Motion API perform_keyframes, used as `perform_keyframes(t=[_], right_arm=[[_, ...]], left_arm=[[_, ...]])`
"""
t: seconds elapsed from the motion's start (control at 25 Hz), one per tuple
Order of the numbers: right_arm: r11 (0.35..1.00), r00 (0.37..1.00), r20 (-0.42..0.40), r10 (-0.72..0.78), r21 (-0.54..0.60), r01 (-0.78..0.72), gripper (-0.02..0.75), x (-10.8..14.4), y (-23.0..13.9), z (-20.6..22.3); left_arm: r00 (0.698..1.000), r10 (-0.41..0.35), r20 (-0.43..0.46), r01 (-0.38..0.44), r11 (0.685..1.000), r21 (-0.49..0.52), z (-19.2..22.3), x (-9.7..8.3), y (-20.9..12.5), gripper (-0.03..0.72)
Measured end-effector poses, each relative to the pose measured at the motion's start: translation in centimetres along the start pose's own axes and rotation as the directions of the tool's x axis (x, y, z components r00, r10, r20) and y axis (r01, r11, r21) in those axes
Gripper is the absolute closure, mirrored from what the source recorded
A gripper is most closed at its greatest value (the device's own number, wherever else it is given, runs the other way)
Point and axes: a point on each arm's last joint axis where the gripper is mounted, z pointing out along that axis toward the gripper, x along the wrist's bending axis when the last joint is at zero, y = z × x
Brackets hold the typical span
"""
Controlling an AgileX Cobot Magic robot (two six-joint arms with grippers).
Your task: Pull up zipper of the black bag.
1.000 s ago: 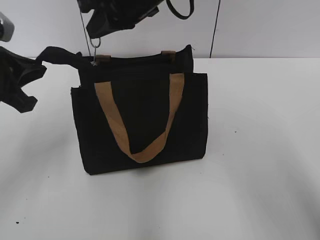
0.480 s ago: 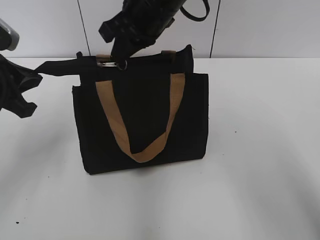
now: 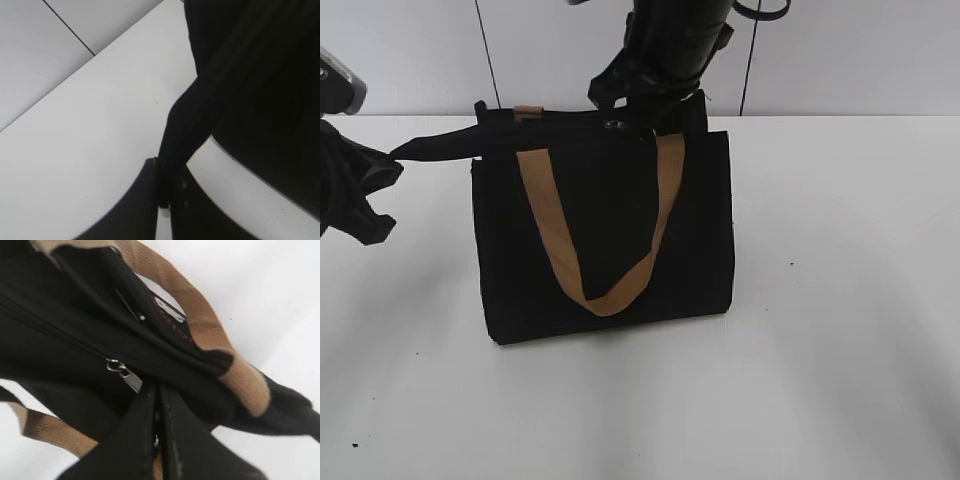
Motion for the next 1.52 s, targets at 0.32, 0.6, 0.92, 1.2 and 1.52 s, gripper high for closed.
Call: perform_keyframes(t=[0.32,0.6,0.92,1.2,1.52], right_arm=[[0.998,0.987,0.158,0.039,0.036,-0.045,0.751,-3.3,-1.1,-2.2],[0.996,0.990,0.120,0.076,0.037,-0.081,0.688,-3.2,-1.3,-2.9],[0.997,0.997,-0.015,0.074,-0.016,-0.074,0.158,-2.2,-1.1,-4.4],[0.993,0.997,-0.009,0.072,-0.093,-0.073,0.151,-1.5,-1.4,-9.0],[0.981,0.990,-0.008,0.144,-0.129,-0.143,0.172,0.6,-6.6,-15.1]], left_arm=[[1.000,0.001,0.006,-0.001,1.000,-0.008,0.0,-0.1,0.1,0.656],[0.999,-0.040,0.002,0.040,0.999,-0.005,0.0,-0.1,0.1,0.652],[0.942,-0.326,-0.078,0.333,0.938,0.097,0.0,0.2,-1.0,0.153],[0.868,-0.461,-0.187,0.482,0.687,0.543,-1.6,-2.2,-4.5,0.188],[0.827,-0.562,-0.022,0.296,0.400,0.868,-6.5,-4.8,-4.7,0.251]])
